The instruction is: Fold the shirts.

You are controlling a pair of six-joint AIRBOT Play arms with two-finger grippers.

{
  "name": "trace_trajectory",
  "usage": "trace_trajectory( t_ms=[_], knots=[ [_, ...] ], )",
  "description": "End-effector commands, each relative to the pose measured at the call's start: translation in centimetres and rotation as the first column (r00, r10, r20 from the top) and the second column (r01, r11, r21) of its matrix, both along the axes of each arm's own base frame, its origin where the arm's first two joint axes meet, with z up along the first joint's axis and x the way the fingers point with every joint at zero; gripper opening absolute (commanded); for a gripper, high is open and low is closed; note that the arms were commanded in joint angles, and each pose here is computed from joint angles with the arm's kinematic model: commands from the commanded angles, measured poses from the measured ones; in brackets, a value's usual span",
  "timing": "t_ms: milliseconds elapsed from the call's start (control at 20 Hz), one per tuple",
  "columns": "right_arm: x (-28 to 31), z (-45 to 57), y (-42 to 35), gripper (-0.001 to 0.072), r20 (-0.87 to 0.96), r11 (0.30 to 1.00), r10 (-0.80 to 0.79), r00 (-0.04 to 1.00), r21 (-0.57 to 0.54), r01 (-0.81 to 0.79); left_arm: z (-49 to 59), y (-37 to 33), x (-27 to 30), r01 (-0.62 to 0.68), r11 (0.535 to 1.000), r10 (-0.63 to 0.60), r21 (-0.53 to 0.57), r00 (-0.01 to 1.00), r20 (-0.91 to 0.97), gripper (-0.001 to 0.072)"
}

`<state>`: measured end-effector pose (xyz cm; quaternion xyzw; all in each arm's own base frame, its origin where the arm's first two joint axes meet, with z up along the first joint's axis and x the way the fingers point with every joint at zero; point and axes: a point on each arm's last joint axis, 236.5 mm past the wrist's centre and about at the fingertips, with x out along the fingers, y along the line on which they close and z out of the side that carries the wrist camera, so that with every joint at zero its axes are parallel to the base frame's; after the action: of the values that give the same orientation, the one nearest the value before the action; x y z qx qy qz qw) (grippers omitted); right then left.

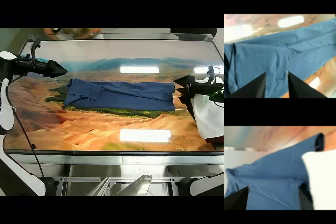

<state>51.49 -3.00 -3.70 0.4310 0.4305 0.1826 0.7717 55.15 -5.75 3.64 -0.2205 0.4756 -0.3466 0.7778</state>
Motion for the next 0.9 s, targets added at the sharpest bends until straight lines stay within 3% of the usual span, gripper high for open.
trace_trajectory(
  t_ms=[0, 50, 300, 600, 700, 850],
  knots=[
    [-1.9, -2.5, -1.3, 0.0690, -0.130, 0.989, 0.050, 0.990, -0.132, -0.067, 2.4, 0.5, -1.5, 0.023, 1.000, -0.023, 0.003, 1.000, 0.005, 0.0080],
    [-1.9, -2.9, -0.5, 0.0690, -0.138, 0.989, 0.061, 0.989, -0.126, -0.079, 2.7, 0.3, -1.6, 0.028, 1.000, -0.028, 0.005, 1.000, 0.010, -0.0001],
    [-0.9, -6.5, 0.2, 0.0690, -0.214, 0.990, -0.008, 0.977, -0.140, -0.023, 2.6, -2.5, -3.0, 0.113, 0.994, -0.113, 0.000, 0.993, -0.019, -0.0001],
    [-1.7, -8.3, 4.3, 0.0665, -0.257, 0.988, 0.094, 0.962, -0.097, -0.122, 2.6, -5.9, -4.5, 0.207, 0.978, -0.207, -0.007, 0.978, -0.041, -0.0001],
    [-1.2, -7.3, 5.4, 0.0134, -0.231, 0.983, 0.131, 0.964, -0.098, -0.157, 2.6, -6.6, -4.6, 0.219, 0.976, -0.219, -0.006, 0.975, -0.040, -0.0001],
    [-0.5, -5.2, 5.9, 0.0015, -0.193, 0.977, 0.165, 0.967, -0.102, -0.187, 2.4, -7.6, -4.4, 0.222, 0.975, -0.222, -0.004, 0.974, -0.032, -0.0001]
  ],
)
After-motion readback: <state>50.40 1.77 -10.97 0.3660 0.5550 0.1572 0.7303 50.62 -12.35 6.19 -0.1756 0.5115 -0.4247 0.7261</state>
